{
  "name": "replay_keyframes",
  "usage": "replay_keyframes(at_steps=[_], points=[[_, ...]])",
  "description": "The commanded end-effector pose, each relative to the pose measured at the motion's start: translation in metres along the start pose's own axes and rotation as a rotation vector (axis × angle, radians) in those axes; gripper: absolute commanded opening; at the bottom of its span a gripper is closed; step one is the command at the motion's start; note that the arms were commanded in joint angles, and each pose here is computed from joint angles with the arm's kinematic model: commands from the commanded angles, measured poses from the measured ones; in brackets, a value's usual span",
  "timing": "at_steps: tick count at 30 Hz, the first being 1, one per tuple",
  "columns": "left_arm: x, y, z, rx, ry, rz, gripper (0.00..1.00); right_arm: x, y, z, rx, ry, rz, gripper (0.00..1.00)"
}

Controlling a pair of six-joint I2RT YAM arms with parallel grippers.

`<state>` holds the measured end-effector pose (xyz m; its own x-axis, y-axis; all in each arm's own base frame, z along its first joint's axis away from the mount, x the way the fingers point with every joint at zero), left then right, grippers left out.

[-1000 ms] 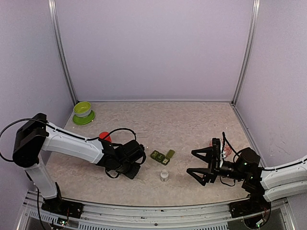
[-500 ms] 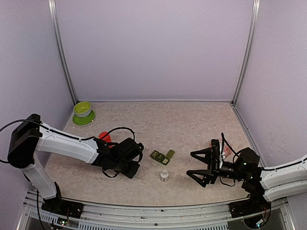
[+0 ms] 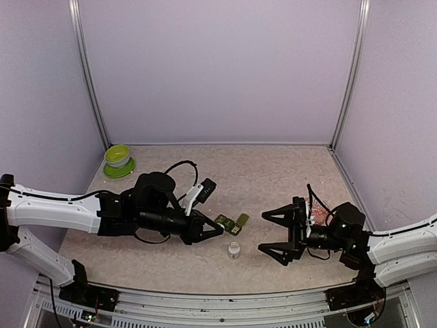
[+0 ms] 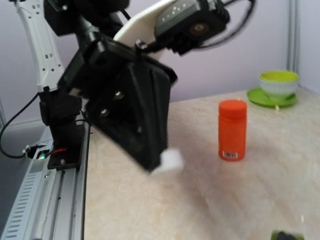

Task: Sort the pills into containers
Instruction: Pick up the lid of the pill bottle from the center of the board, then pass from the left arm to the right

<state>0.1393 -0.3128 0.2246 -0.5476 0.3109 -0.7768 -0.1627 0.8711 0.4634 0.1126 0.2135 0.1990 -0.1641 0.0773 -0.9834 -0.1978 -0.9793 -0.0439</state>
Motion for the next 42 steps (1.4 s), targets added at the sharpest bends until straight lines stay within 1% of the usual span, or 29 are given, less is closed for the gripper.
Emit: replay_keyframes(at_steps=[1, 4, 7, 10, 11, 12, 14, 21, 23, 28, 34, 38, 42], points=[[-0.015, 0.001, -0.037, 0.285, 0.026, -0.089, 0.00, -0.012, -0.022, 0.006, 0.000, 0.109, 0.032, 1.00], [-0.020, 0.000, -0.049, 0.374, 0.032, -0.113, 0.00, -0.012, -0.034, 0.009, 0.033, 0.156, 0.060, 1.00], [-0.023, 0.000, -0.056, 0.435, 0.044, -0.134, 0.00, -0.014, -0.041, 0.015, 0.035, 0.189, 0.056, 1.00], [-0.022, -0.003, -0.058, 0.482, 0.074, -0.132, 0.01, -0.015, -0.047, 0.020, 0.044, 0.215, 0.061, 0.97], [-0.021, -0.004, -0.058, 0.491, 0.082, -0.130, 0.01, -0.015, -0.048, 0.021, 0.041, 0.222, 0.064, 0.94], [-0.020, -0.005, -0.057, 0.493, 0.090, -0.129, 0.01, -0.014, -0.050, 0.024, 0.030, 0.230, 0.068, 0.90], [-0.019, -0.005, -0.056, 0.487, 0.109, -0.134, 0.01, -0.013, -0.052, 0.027, 0.018, 0.239, 0.075, 0.86], [-0.018, 0.002, -0.043, 0.470, 0.170, -0.173, 0.02, -0.019, -0.051, 0.035, 0.091, 0.277, 0.043, 0.79], [-0.017, 0.003, -0.041, 0.471, 0.180, -0.180, 0.02, -0.022, -0.051, 0.038, 0.084, 0.283, 0.026, 0.76], [-0.013, 0.001, -0.038, 0.475, 0.198, -0.181, 0.02, -0.026, -0.053, 0.047, 0.031, 0.294, -0.003, 0.71], [-0.008, -0.002, -0.036, 0.497, 0.215, -0.175, 0.03, -0.024, -0.061, 0.050, 0.010, 0.293, 0.007, 0.63], [-0.006, -0.003, -0.036, 0.504, 0.217, -0.169, 0.03, -0.025, -0.063, 0.051, 0.012, 0.293, -0.003, 0.61], [-0.007, -0.001, -0.036, 0.504, 0.216, -0.177, 0.04, -0.023, -0.066, 0.051, 0.010, 0.293, 0.014, 0.54]])
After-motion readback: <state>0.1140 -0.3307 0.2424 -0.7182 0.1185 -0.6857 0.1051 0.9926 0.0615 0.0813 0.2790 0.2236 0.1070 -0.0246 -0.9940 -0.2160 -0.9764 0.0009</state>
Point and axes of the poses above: each gripper's point midway between its finger pads, its own y axis back along the fingers, its own z axis along the line the jaws close on, x = y × z, the point moved 9 cm from there along y, back along the fingers, and after that the axes turned 6 degrees about -y, right-handed, at the moved point
